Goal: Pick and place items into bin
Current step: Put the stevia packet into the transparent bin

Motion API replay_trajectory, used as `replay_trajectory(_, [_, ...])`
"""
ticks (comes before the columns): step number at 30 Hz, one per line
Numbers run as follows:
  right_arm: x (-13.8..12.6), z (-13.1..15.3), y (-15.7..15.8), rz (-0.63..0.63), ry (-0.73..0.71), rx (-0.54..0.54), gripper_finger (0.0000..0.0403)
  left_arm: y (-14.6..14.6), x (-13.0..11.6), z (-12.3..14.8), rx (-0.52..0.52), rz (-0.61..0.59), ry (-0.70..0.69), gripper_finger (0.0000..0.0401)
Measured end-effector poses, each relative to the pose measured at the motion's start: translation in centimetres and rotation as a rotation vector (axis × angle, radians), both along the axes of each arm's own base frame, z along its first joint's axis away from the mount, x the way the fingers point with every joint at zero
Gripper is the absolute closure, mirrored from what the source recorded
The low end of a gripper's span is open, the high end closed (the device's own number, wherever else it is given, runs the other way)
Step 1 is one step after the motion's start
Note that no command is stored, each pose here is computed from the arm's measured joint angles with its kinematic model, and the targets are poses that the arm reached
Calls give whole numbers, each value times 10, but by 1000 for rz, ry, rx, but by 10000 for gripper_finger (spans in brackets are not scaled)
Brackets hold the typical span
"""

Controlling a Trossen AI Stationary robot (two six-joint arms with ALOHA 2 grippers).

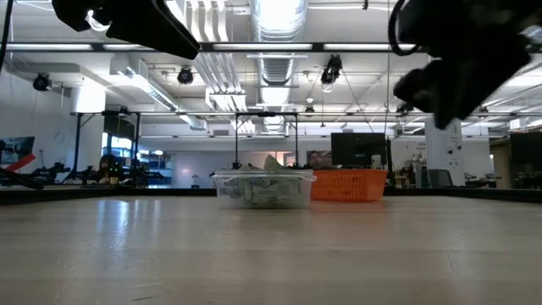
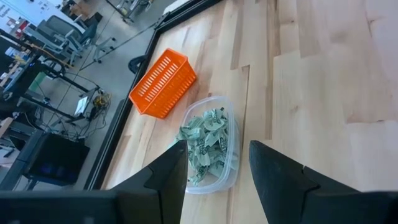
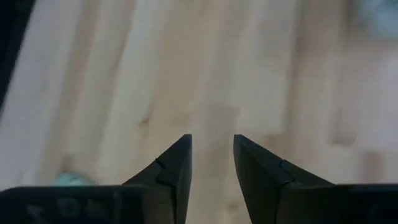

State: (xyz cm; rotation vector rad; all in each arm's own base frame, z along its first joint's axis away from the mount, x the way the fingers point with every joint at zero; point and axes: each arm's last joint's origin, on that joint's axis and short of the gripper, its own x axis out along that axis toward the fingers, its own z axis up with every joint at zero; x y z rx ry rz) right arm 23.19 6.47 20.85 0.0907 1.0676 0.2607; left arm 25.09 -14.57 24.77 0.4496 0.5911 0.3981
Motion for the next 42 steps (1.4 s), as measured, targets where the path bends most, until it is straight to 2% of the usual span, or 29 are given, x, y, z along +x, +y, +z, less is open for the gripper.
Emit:
replay_trajectory(14, [-35, -20, 77, -31, 212, 125, 314, -1, 1, 1, -6, -1, -9, 246])
replay_trajectory(20, [-37, -30, 97, -7, 201, 135, 316, -1, 1, 1, -7, 0, -11, 246])
replay_trajectory(32, [-32, -61, 105, -13, 280, 49, 315, -1, 1, 1, -9, 0, -14, 246])
replay_trajectory(42, [-34, -66, 104, -52, 312, 61, 284, -1, 1, 1, -10, -1, -15, 246])
